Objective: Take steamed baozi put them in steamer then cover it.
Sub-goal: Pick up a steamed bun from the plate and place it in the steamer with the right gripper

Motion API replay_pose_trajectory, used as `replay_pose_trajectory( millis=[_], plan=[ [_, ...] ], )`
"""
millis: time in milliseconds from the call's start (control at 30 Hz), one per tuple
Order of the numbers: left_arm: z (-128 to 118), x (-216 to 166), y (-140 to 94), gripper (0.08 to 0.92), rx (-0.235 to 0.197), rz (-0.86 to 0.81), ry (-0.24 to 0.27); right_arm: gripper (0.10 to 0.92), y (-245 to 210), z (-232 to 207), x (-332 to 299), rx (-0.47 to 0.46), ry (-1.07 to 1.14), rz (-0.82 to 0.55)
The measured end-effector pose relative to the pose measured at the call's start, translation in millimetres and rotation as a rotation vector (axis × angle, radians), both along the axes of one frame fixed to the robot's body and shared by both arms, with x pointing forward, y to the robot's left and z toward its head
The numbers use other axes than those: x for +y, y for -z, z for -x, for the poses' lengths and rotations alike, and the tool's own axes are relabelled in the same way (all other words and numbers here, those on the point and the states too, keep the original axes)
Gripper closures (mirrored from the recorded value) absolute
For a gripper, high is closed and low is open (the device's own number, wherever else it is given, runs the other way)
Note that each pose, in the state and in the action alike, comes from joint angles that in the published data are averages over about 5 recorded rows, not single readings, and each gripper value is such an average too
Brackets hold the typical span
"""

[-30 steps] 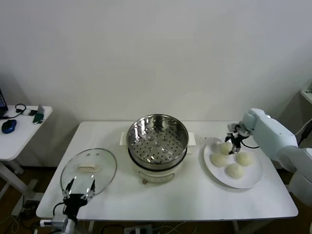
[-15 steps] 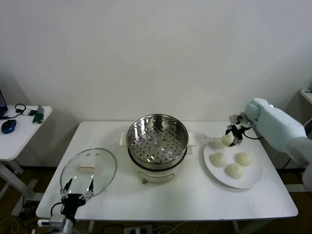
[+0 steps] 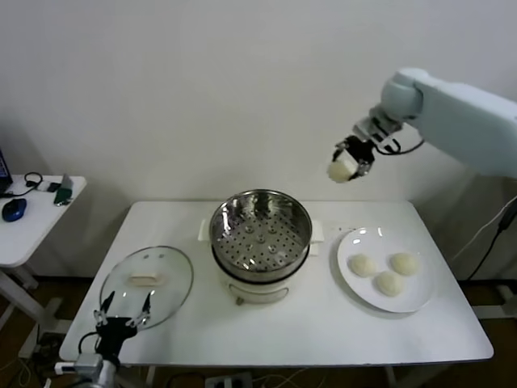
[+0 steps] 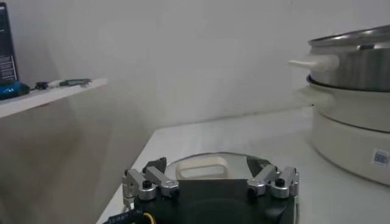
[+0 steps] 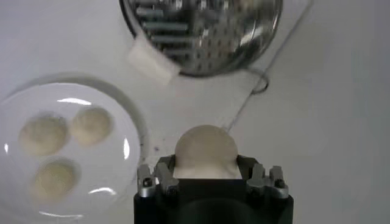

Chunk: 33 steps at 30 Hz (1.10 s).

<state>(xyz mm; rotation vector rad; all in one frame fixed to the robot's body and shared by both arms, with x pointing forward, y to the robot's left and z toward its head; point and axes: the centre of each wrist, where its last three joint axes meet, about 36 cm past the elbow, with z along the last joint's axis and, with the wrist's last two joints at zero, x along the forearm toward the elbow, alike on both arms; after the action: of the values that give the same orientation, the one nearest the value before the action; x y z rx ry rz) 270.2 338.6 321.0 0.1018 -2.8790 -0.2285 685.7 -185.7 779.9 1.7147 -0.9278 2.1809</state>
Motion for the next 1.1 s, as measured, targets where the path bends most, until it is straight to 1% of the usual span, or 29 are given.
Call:
replay_pose_trajectory(
  millis=[167, 433, 767, 1100],
  plan=[
    [0, 1, -2, 0.177, -0.005, -0.002, -0.006, 0.344, 16, 18, 55, -0.015, -0.191, 0.064],
    [1, 4, -7, 0.177, -0.017, -0.003, -0.018, 0.344, 79, 14, 103, -0.037, -0.371, 0.146],
    [3, 5, -6, 0.177, -0.014, 0.001, -0.029, 0.344, 155, -12, 122, -0.049, -0.423, 0.141],
    [4, 7, -3, 0.177, -0.01, 0.001, -0.041, 0.344, 190, -35, 124, -0.053, -0.398, 0.106]
  ],
)
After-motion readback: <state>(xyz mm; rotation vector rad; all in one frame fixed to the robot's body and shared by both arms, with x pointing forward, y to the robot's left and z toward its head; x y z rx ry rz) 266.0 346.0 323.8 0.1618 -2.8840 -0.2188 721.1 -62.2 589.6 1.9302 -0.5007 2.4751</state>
